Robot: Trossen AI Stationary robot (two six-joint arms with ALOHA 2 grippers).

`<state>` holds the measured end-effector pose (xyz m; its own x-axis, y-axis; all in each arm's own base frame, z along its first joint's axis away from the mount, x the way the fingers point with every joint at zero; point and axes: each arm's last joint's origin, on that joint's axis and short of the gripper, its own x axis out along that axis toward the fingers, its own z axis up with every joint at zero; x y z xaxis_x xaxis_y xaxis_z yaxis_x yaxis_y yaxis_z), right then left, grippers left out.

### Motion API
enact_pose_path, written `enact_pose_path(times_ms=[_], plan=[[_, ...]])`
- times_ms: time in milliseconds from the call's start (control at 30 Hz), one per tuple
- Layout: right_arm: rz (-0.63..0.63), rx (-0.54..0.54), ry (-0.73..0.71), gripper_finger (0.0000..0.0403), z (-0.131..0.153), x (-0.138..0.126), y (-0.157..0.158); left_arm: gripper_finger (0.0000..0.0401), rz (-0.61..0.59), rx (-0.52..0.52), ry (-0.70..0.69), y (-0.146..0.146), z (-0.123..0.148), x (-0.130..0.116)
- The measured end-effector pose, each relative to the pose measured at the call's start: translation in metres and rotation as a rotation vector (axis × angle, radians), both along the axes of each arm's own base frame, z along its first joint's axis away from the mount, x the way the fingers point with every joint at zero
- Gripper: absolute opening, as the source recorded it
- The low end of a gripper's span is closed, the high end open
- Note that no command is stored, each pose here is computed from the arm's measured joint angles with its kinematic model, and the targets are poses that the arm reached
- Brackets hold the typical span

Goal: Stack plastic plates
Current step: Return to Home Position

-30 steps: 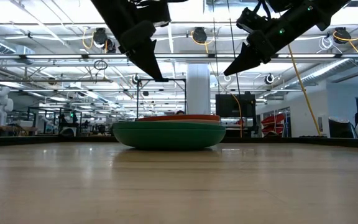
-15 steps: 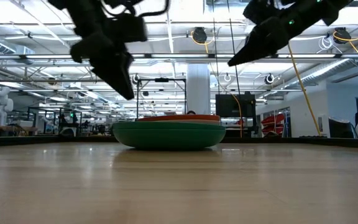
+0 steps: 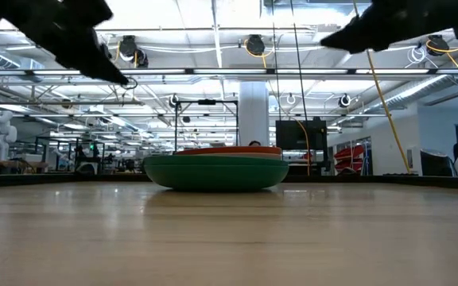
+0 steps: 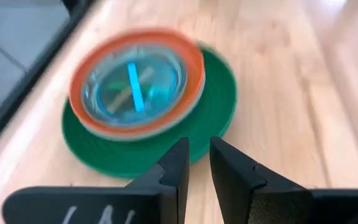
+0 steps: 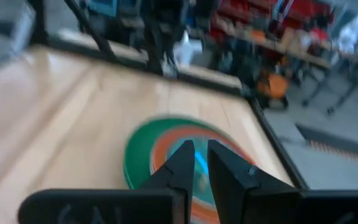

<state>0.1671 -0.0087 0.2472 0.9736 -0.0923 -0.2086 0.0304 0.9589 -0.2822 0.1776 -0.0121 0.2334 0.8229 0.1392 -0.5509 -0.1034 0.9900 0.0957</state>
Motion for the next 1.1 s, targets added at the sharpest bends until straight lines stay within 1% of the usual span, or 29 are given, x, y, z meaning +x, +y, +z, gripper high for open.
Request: enact_pose_path(times_ms=[67,200,333,400,567,733,967,1100], plan=[[0.029,0.002,-0.048,0.0038,0.002,-0.010,0.001,0.0072,-0.004,-0.002,-0.078,0.001,0.003,-0.011],[0.055,-0.001,-0.119,0.0038,0.001,-0.025,0.003,0.0072,-0.011,0.000,-0.180,0.003,0.005,-0.033],[0.056,-0.008,-0.157,0.0038,-0.004,-0.037,0.003,0.0072,-0.012,0.001,-0.262,0.005,0.006,-0.053],[0.057,-0.017,-0.179,0.0038,-0.008,-0.043,0.003,0.0072,-0.007,0.003,-0.281,0.007,0.006,-0.063],[0.057,-0.033,-0.264,0.0038,-0.010,-0.059,0.004,0.0072,-0.006,0.000,-0.385,0.009,0.009,-0.081],[0.056,-0.032,-0.293,0.0038,-0.014,-0.073,0.005,0.0072,-0.002,-0.016,-0.464,0.010,0.005,-0.092],[0.056,-0.037,-0.369,0.0038,-0.019,-0.086,0.005,0.0072,0.008,-0.044,-0.490,0.010,-0.013,-0.095],[0.056,-0.039,-0.367,0.0038,-0.025,-0.086,0.005,0.0072,0.013,-0.061,-0.499,0.010,-0.019,-0.096]])
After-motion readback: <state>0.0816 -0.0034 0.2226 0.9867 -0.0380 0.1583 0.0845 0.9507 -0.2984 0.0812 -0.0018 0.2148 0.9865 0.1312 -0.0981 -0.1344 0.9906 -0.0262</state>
